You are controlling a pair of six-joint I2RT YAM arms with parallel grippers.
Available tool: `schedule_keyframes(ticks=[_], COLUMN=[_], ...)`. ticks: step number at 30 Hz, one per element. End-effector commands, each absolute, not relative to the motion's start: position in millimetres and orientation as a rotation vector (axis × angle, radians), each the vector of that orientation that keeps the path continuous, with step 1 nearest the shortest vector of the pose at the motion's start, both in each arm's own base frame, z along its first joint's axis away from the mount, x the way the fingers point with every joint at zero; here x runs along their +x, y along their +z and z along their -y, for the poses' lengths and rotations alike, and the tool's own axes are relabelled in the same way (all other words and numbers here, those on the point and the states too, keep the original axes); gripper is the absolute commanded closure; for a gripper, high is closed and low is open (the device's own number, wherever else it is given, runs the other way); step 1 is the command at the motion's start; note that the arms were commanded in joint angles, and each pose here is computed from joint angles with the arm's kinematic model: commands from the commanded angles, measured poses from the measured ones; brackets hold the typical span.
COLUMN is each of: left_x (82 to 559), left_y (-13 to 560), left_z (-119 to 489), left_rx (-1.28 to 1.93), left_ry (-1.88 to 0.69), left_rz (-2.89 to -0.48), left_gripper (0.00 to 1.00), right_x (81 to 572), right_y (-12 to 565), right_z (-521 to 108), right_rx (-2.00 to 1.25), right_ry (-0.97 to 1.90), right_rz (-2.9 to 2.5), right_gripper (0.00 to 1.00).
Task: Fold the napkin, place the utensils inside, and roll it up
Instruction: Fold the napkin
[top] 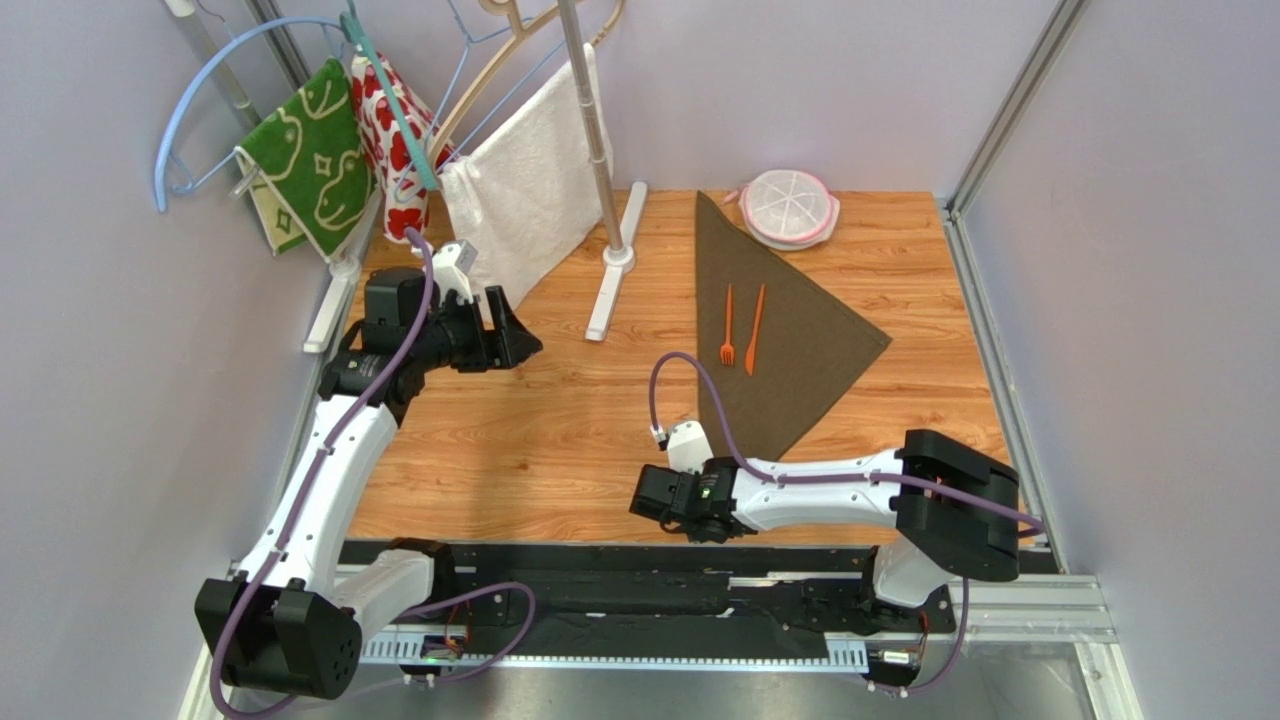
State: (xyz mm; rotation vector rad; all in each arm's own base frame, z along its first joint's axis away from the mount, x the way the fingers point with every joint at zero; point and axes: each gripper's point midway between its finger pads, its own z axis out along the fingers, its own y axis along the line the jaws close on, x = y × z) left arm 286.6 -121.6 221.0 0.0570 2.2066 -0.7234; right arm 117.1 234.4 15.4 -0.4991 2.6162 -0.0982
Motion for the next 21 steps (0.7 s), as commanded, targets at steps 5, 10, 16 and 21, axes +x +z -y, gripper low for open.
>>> schedule_keyframes(ticks=[5,10,16,21], left_x=[284,284,282,282], left_y=[228,230,231,233], left_z=[128,129,131,132], left_rx=[0.092,0.099,0.109,0.113], left_ry=[-0.756,-0.768,-0.78,-0.785], left_rz=[-2.185,-2.178,-2.174,-2.169], left_gripper=[0.23,0.23,0.23,0.23], right_x=[111,121,156,198], right_y=[22,49,92,112], right_z=[-226,-225,-221,-213], right_rx=[-0.53,-0.565,-0.563,-0.512], right_ry=[-0.113,-0.164,-0.208,-0.254], right_rz=[-2.63,-2.582,-2.499,-2.434], right_gripper=[0.99,1.0,1.0,1.0])
